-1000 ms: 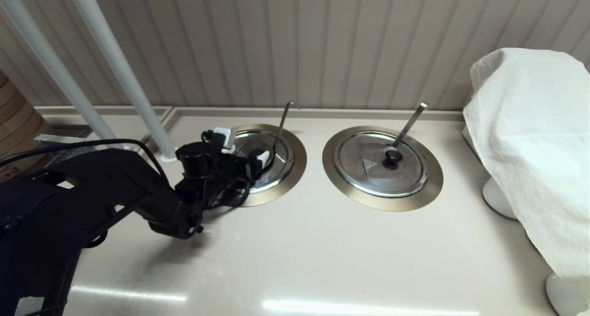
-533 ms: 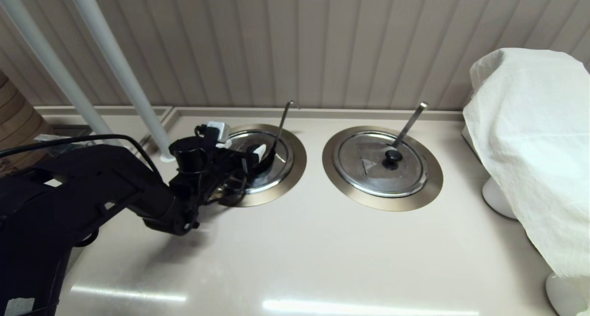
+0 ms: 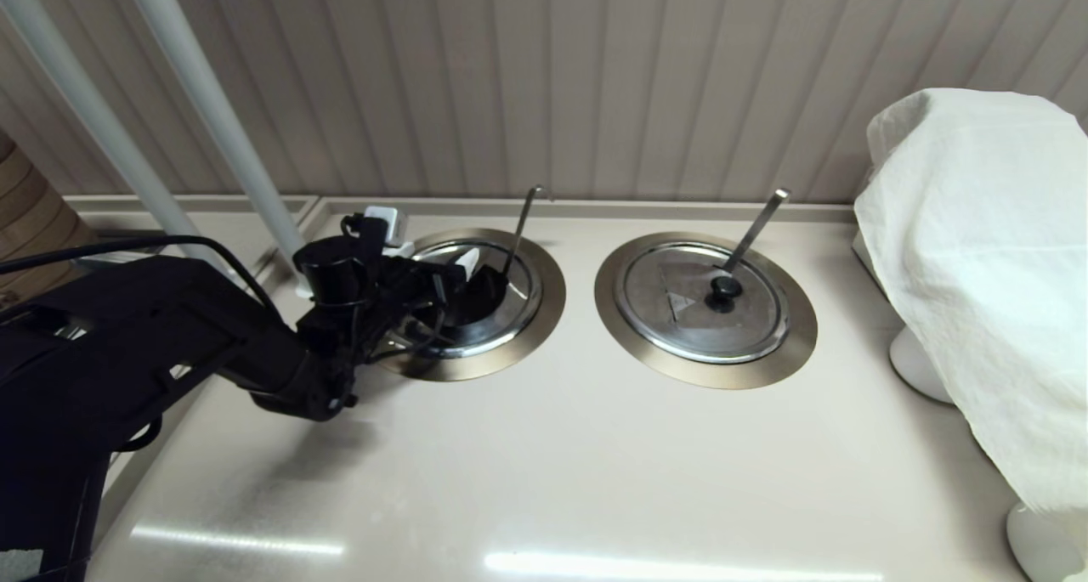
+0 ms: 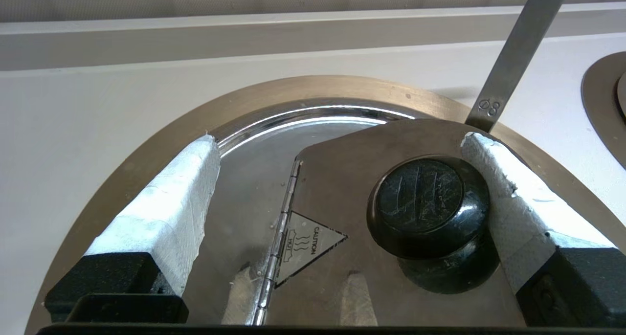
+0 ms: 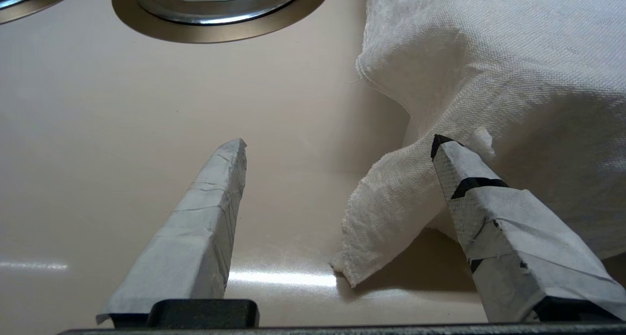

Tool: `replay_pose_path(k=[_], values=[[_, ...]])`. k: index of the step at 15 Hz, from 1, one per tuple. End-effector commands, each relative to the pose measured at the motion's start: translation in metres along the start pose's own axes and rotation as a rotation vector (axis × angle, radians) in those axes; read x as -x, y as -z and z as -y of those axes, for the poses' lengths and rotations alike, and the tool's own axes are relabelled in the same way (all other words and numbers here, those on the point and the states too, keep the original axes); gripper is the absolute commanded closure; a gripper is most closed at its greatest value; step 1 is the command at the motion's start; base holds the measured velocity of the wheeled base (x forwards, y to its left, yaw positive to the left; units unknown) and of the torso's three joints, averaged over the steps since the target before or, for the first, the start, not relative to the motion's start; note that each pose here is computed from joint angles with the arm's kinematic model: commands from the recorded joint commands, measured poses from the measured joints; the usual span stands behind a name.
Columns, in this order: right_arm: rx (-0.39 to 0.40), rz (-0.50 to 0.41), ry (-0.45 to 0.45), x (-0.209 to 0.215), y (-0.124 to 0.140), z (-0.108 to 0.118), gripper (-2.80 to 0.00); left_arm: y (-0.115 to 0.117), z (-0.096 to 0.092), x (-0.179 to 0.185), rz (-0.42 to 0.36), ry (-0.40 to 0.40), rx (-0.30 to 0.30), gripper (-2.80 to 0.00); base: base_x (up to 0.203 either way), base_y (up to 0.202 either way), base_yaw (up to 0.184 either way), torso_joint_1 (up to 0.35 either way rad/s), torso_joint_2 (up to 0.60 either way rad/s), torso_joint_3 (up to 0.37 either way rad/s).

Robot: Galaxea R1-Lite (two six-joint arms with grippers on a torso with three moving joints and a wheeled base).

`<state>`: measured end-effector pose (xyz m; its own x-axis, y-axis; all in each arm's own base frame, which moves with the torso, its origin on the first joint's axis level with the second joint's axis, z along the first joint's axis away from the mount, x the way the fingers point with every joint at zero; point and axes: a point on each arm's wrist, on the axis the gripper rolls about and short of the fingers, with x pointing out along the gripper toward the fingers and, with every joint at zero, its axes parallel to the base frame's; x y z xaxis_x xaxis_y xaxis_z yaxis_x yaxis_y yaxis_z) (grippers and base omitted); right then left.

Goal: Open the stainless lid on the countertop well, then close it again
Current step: Open the lid

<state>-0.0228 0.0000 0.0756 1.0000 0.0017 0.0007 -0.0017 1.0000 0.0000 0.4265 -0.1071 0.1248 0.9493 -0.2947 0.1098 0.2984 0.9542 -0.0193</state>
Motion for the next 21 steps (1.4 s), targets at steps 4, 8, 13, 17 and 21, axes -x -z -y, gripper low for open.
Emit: replay_pose_path(k=[4,8,13,17,21], values=[[0.0,0.001,-0.001,0.0,0.0,0.0,-2.8,-0.004,-0.01,-0.002,0.021,-0.021,-0.002,-2.8,0.0,0.0,0.0,0.0,0.0,0.0],[0.0,0.001,-0.001,0.0,0.0,0.0,-2.8,-0.007,-0.011,-0.001,0.026,-0.022,0.005,-2.8,0.0,0.0,0.0,0.0,0.0,0.0],[0.0,0.001,0.0,0.0,0.0,0.0,-2.8,-0.01,-0.023,-0.002,0.038,-0.048,0.002,-2.8,0.0,0.0,0.0,0.0,0.0,0.0],[0.0,0.001,0.0,0.0,0.0,0.0,-2.8,-0.009,-0.027,-0.003,0.039,-0.057,0.001,-2.8,0.0,0.0,0.0,0.0,0.0,0.0],[0.0,0.0,0.0,0.0,0.0,0.0,-2.8,-0.012,-0.037,-0.004,0.053,-0.073,0.003,-2.8,0.0,0.0,0.0,0.0,0.0,0.0]])
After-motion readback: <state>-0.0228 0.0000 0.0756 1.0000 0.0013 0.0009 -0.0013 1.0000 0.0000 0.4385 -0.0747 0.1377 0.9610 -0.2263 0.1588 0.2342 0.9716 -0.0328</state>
